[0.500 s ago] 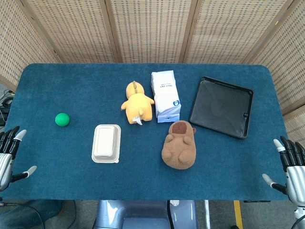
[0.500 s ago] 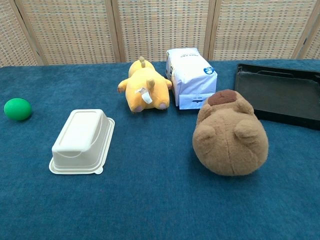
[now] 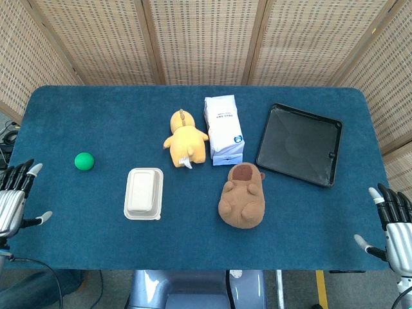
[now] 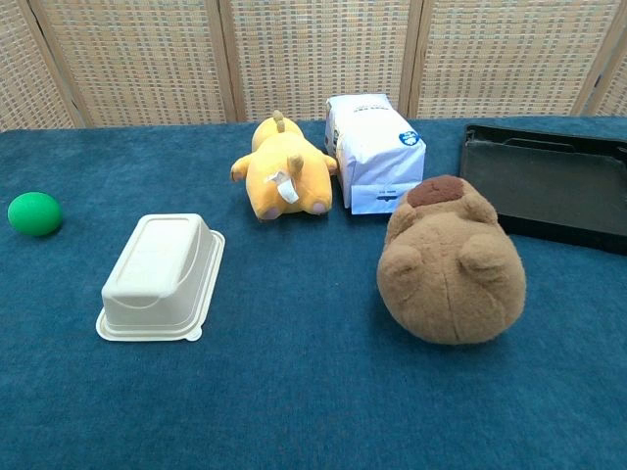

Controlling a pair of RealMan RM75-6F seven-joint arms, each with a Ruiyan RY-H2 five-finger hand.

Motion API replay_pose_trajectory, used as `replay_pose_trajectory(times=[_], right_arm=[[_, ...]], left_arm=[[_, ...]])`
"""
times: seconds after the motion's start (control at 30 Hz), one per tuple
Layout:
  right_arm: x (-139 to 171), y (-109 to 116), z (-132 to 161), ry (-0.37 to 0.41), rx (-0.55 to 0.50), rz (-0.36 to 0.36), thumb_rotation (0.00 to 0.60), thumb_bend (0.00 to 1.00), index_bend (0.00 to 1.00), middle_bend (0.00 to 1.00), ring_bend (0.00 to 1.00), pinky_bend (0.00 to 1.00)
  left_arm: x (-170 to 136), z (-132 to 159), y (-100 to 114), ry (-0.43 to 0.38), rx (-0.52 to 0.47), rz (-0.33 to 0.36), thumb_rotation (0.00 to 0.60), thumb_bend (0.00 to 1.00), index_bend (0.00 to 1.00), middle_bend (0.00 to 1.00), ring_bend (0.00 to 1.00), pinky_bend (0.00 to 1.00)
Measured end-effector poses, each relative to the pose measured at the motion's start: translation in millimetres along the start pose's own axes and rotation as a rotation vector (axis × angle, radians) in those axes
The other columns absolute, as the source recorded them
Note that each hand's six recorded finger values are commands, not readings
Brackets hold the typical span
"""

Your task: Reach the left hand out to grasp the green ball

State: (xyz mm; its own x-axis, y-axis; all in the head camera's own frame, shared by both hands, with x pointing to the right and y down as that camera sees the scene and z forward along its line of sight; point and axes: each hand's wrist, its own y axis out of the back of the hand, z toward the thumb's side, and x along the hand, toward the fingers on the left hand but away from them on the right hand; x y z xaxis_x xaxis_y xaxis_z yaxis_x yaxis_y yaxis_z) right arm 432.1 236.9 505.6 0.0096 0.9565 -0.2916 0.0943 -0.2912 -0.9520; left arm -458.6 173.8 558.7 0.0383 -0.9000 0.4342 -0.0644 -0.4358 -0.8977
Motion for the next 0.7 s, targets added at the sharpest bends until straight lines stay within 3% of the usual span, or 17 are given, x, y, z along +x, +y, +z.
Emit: replay_pose_trajectory(times=[0.17,0.37,0.7], right_arm=[[-8,-9,-3,-0.031,0.023,0.026,0.600,0.00,0.00,0.00,0.00,0.00],[-13,-18,-5,-0.043,0.037,0.045,0.600,0.00,0.00,0.00,0.00,0.00],[-17,-25,-13,-0.086,0.054,0.060,0.600,0.00,0.00,0.00,0.00,0.00]], left_arm=[[62,-16,-29,-0.040,0.072,-0.089,0.600,0.08,0.00,0.00,0.00,0.00],[124,-21,-59,-0.057,0.083,-0.164,0.600,0.08,0.00,0.00,0.00,0.00],[169,-11,-100,-0.052,0.123,-0.276,0.600,0.09,0.00,0.03,0.02,0.07]])
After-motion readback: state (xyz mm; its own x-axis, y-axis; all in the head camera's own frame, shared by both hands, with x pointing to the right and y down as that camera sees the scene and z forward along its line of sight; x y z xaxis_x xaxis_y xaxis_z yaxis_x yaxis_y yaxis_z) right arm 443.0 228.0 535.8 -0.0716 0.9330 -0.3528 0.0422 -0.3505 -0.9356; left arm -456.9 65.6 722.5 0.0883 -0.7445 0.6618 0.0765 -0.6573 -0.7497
